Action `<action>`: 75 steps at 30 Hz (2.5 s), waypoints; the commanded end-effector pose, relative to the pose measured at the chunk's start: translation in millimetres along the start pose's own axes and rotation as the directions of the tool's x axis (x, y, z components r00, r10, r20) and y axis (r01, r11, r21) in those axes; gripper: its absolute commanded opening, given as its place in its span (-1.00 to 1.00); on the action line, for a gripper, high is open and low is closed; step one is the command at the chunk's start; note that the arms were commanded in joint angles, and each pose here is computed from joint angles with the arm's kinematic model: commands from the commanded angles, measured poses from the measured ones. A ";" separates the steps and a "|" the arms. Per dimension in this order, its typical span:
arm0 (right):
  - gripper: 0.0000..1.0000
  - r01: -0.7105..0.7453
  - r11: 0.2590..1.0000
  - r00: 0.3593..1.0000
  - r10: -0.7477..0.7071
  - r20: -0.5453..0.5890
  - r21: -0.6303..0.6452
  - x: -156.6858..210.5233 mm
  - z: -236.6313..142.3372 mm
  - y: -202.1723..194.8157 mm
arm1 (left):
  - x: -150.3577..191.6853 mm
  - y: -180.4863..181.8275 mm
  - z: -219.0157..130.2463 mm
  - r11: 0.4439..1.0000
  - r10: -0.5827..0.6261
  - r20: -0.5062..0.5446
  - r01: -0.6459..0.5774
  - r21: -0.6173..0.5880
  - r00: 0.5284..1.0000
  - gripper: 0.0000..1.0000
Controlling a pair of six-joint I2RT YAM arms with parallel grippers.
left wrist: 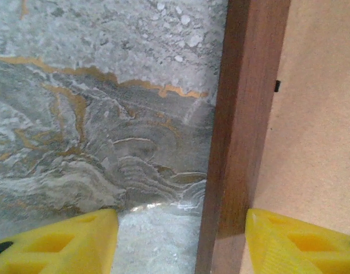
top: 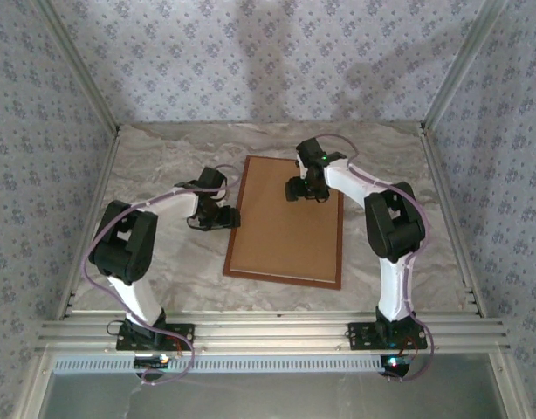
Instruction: Put the photo into the frame
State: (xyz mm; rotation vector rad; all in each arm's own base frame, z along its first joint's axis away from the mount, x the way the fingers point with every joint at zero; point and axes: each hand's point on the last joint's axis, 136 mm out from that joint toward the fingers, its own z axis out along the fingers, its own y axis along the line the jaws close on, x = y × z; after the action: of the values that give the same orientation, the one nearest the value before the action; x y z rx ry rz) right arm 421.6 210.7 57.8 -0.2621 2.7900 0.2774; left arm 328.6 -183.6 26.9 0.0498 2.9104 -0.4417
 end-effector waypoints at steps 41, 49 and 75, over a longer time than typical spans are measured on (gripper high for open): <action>0.55 -0.027 0.996 0.993 0.036 0.110 -0.083 -57.5 -10.6 -33.5 | 10.7 -0.4 21.8 0.999 -0.037 -0.062 0.036 -0.031 0.997 -0.04; 0.63 -0.012 0.996 0.986 0.026 0.165 -0.088 -104.8 12.2 -49.5 | 12.8 -1.4 21.8 0.999 -0.035 -0.071 0.033 -0.032 0.997 -0.04; 0.61 -0.005 0.965 1.000 0.010 0.017 -0.261 -69.0 18.5 -32.6 | -4.0 -5.9 25.8 0.997 -0.069 -0.051 0.067 -0.045 0.996 -0.03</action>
State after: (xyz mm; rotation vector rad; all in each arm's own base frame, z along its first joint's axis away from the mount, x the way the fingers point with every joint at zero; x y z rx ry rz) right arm 536.4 181.0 56.4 -0.2761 2.6445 0.5275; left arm 335.4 -199.1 27.0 -0.0185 2.9549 -0.4708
